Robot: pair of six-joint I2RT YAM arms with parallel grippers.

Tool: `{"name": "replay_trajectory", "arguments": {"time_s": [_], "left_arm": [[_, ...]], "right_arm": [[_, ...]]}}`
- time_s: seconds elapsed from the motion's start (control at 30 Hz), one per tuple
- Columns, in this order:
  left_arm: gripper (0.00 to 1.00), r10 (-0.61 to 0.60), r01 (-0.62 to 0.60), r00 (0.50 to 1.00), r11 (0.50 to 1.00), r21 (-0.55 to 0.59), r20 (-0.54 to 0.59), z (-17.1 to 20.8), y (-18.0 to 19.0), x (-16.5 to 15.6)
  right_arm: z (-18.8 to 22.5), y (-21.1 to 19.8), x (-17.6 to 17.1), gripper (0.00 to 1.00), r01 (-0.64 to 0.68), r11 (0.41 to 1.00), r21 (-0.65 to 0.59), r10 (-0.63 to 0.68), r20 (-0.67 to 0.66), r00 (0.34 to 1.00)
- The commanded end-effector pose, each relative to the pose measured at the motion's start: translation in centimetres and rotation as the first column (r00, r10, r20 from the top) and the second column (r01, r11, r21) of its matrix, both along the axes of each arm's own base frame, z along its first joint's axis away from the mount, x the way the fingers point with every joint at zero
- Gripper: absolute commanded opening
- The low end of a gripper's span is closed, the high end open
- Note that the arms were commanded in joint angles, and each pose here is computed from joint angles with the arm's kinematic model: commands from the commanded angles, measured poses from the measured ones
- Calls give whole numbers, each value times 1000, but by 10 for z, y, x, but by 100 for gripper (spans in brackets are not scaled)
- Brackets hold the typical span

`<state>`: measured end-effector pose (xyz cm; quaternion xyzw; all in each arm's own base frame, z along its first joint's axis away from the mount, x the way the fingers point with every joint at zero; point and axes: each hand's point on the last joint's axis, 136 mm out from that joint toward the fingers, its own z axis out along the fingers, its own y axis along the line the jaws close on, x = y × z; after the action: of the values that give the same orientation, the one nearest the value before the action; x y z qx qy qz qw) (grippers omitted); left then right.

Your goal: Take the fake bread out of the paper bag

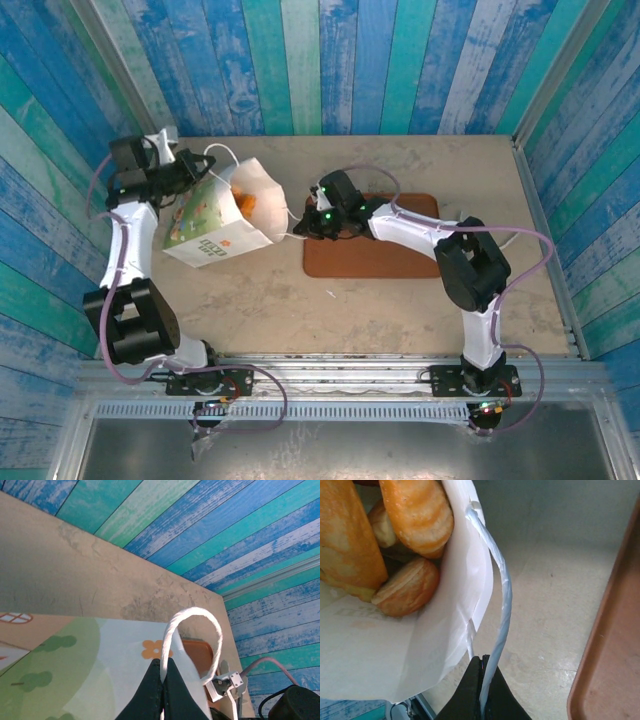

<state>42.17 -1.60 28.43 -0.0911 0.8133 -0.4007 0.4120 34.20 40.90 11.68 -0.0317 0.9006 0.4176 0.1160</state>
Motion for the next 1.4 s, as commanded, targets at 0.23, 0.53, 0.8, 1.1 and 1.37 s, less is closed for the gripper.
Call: {"name": "replay_trajectory", "arguments": {"time_s": [0.23,0.53,0.8,1.1,1.37], "left_arm": [[0,-37,38,999,999,-8,38,-9,-17,-18],[0,-67,67,998,998,-14,2,-30,-24,-24],[0,-91,91,996,996,-26,-15,-39,-34,-24],[0,-155,154,987,988,-16,-49,-54,-61,-24],[0,-159,159,985,987,0,-69,-62,-66,-22]], "right_arm": [[-23,-10,-9,3,20,1000,-15,-21,-44,999],[-34,-24,-10,8,45,998,-53,-47,-48,998],[-35,-30,-10,2,38,998,-54,-40,-46,998],[-50,-36,-16,3,35,997,-73,-40,-78,996],[-52,-35,-16,3,32,997,-74,-38,-77,996]]}}
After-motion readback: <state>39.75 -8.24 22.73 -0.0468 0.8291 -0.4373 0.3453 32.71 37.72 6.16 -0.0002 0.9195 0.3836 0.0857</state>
